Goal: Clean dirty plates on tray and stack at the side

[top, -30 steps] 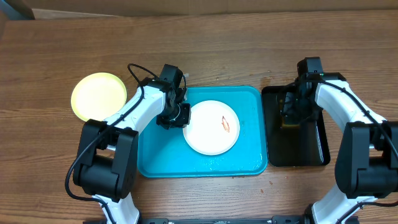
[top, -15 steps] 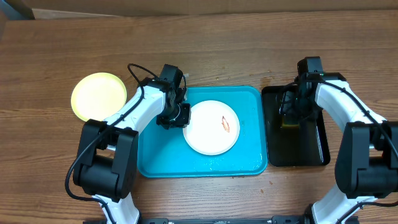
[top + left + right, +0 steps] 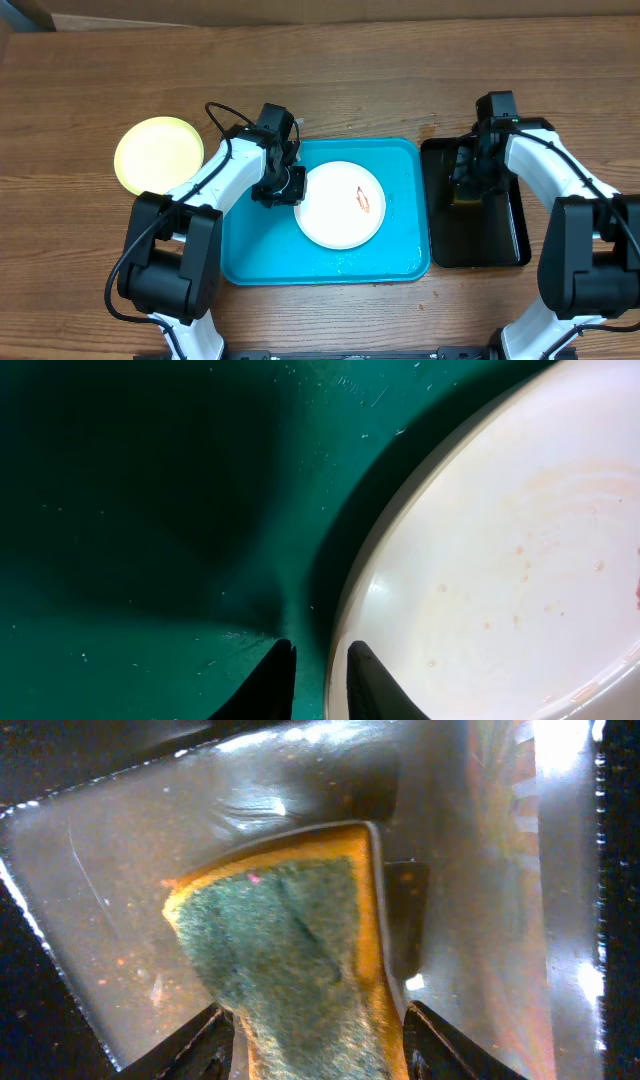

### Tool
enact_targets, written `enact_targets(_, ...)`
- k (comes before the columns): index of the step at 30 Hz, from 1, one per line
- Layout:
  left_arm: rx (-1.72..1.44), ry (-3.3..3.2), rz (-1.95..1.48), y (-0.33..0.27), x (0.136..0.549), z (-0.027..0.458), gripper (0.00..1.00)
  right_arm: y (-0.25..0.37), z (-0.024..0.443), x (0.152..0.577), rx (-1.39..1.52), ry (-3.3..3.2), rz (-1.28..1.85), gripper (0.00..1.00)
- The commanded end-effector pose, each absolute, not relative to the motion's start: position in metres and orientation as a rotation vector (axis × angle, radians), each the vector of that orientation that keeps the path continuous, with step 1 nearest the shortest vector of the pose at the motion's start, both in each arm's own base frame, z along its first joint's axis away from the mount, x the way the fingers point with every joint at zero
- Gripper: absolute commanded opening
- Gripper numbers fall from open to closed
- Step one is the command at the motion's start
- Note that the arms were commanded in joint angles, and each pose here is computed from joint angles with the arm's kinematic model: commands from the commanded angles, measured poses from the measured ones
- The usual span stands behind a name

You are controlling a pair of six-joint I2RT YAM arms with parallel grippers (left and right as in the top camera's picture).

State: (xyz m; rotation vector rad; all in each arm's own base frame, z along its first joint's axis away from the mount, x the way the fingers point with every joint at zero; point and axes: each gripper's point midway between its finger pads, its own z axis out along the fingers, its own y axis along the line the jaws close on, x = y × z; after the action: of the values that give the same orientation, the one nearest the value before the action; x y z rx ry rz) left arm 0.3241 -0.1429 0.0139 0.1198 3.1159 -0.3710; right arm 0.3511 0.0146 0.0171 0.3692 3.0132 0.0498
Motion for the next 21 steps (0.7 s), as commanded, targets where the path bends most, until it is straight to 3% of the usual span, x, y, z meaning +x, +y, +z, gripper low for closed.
enact_targets(1, 0.104, 3.119, -0.373, -0.141, 0.322, 0.014, 0.20, 0.021, 0.010, 0.345, 0.344, 3.030, 0.049, 0.53)
enact_targets(5, 0.104, 3.118, -0.373, -0.141, 0.322, 0.014, 0.21, 0.016, 0.010, 0.346, 0.345, 3.023, 0.006, 0.35)
enact_targets(9, 0.104, 3.119, -0.373, -0.141, 0.322, 0.014, 0.22, 0.015, 0.010, 0.345, 0.346, 3.025, -0.001, 0.04)
enact_targets(21, 0.104, 3.115, -0.375, -0.142, 0.323, 0.014, 0.31, 0.011, 0.009, 0.309, 0.408, 3.161, -0.065, 0.04)
